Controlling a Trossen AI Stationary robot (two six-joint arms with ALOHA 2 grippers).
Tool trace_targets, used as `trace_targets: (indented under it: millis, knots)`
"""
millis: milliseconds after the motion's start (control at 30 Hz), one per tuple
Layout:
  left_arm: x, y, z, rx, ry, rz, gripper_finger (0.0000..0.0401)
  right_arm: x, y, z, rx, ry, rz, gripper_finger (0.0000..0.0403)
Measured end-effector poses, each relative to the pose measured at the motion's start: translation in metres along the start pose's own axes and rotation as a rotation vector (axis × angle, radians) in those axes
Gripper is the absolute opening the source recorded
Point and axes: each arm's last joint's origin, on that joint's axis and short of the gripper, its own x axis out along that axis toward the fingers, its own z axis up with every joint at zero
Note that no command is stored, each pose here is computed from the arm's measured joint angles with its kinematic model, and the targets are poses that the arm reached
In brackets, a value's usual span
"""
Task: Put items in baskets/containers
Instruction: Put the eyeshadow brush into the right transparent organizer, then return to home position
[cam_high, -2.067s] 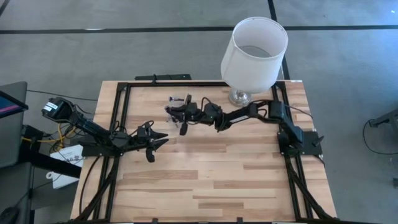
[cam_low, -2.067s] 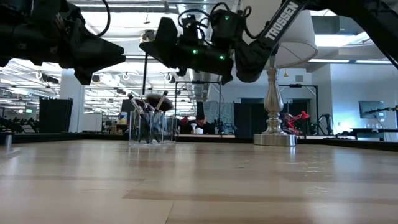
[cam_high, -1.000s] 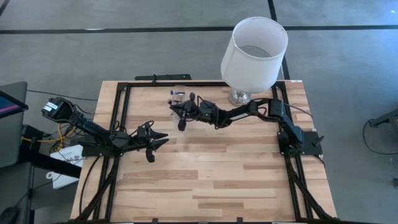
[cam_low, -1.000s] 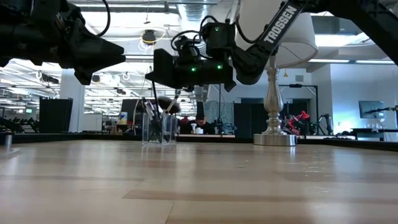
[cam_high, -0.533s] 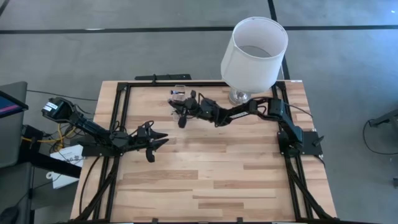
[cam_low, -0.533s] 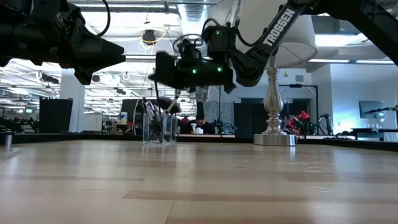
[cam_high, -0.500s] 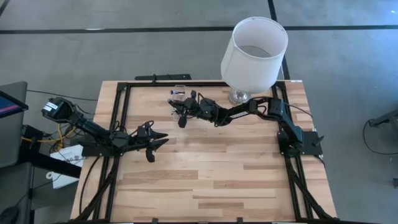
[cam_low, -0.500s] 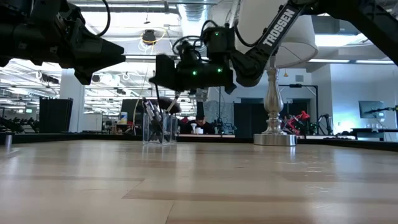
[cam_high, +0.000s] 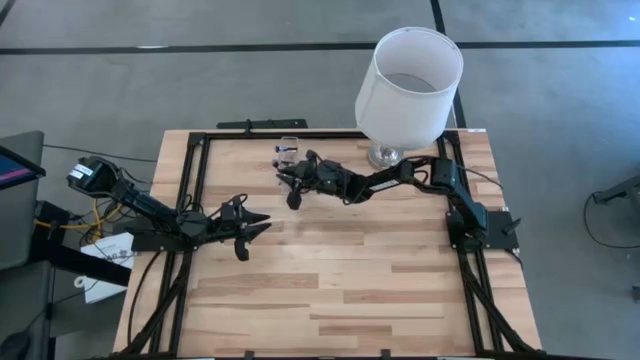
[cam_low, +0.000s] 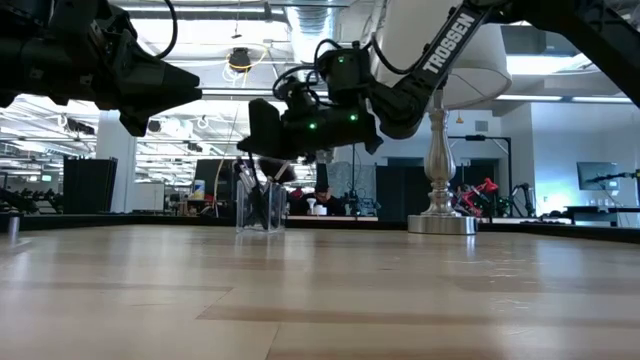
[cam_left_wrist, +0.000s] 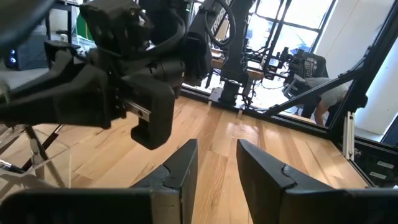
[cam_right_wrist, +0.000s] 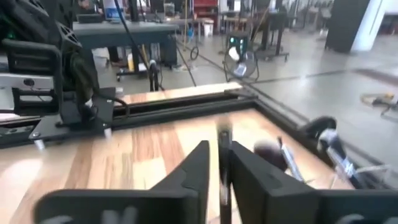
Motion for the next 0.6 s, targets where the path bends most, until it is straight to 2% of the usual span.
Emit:
trace_targets:
  millis: [167,267,433,533,600]
  knots:
    - [0.0,0.0,0.0,0.0,0.0,0.0,0.0108,0.0,0.0,-0.002,0.029,0.024,-0.023,0.0095]
    - [0.0,0.0,0.0,0.001,0.0,0.0,0.0108,-0.001,0.002,0.006,0.031,-0.002,-0.023,0.0115]
    - [-0.001,0.0,0.003,0.054,-0.018,-0.004,0.0108,-0.015,0.018,0.059,0.039,-0.1,0.02,0.0138]
    - [-0.004,0.0,0.012,0.025,-0.063,-0.032,0.0108,-0.037,0.031,0.096,0.007,-0.047,0.059,0.0143]
    - [-0.007,-0.001,0.019,0.021,-0.099,-0.073,0.0108,-0.06,0.038,0.123,-0.072,0.026,0.088,0.0143]
